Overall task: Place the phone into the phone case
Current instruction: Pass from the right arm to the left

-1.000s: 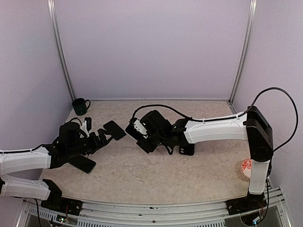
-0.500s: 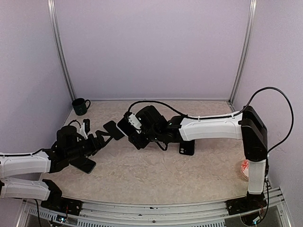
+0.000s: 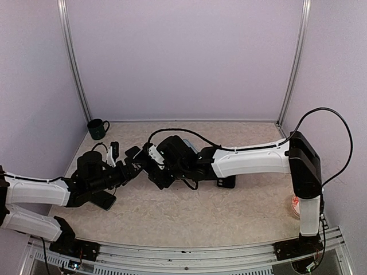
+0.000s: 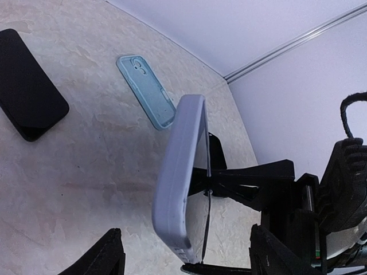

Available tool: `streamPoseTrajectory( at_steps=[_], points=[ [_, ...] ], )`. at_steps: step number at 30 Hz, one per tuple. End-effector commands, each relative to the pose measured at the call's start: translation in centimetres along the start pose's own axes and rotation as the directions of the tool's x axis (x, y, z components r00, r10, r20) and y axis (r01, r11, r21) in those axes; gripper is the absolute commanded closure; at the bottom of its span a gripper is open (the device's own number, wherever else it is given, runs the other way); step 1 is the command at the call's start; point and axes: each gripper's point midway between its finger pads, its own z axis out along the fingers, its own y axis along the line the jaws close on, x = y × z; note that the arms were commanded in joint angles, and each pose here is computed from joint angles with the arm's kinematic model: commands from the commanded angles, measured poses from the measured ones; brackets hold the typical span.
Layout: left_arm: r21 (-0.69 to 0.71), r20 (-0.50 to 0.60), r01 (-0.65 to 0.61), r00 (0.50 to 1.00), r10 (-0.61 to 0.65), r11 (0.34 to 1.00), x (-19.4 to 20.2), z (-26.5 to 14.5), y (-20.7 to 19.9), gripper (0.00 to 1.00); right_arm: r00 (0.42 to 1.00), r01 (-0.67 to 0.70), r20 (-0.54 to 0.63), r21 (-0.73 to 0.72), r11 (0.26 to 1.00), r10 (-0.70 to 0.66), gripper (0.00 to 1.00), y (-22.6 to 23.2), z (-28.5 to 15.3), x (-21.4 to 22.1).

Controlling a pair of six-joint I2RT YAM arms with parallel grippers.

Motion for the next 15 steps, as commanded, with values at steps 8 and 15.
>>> streamPoseTrajectory(
  at_steps=[8, 15],
  points=[
    [0.036, 0.062, -0.007, 0.998, 0.005, 0.999, -1.5, 1.0, -2.0, 0.52, 0.990, -0.072, 0.120, -0.037, 0.997, 0.076, 0.46, 1.7, -0.9, -3.7],
    [0.032, 0.073, 0.000, 0.997, -0.002, 0.999, -1.6, 1.1, -2.0, 0.73, 0.986, -0.094, 0.134, -0.062, 0.994, 0.102, 0.46, 2.2, -1.3, -4.0]
  ],
)
